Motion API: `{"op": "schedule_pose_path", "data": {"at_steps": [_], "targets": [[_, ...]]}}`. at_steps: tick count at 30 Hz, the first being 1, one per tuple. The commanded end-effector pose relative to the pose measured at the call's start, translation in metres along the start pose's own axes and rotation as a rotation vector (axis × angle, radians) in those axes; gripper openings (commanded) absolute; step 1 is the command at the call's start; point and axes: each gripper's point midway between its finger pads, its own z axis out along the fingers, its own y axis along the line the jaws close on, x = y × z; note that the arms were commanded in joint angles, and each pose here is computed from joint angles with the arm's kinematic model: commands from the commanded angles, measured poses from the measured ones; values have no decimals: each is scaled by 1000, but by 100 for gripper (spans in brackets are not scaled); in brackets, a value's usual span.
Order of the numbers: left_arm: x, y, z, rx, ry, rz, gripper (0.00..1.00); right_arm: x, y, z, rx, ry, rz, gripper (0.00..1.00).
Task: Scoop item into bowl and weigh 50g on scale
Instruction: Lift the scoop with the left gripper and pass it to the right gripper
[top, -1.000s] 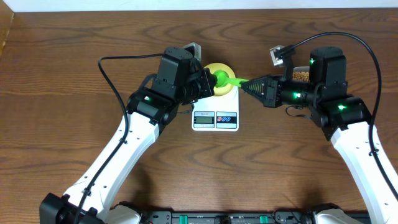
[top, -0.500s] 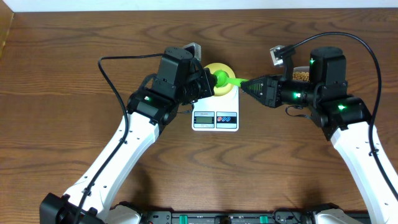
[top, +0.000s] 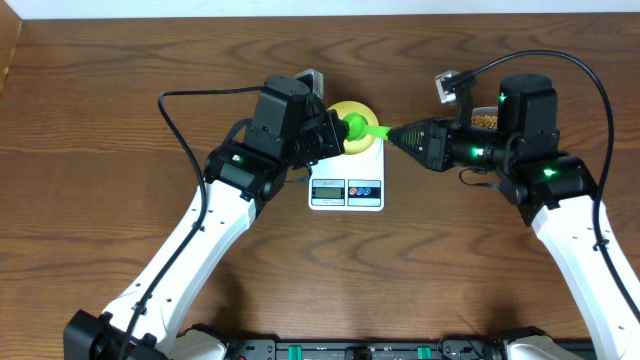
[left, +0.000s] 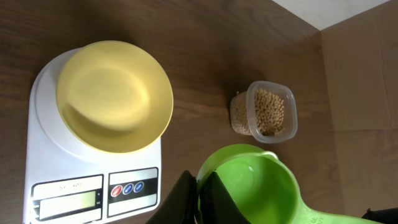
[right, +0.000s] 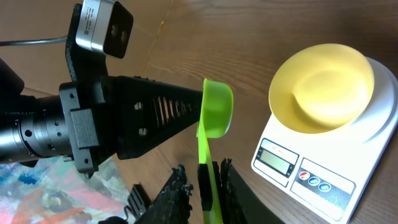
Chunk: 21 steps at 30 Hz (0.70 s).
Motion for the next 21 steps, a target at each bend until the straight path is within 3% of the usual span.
{"op": "schedule_pose_path", "data": {"at_steps": [1, 10, 15, 21], "targets": [[-2, -5, 1, 5, -4, 11, 7, -5, 3, 1, -5, -5, -17, 16], [1, -9, 2, 11, 3, 18, 7, -8, 2, 5, -16, -7, -16, 15], [1, -9, 2, 12, 0, 20, 7, -8, 1, 5, -16, -6, -13, 1], [0, -8, 2, 6, -6, 23, 7, -7, 1, 5, -14, -4, -6, 1]]}}
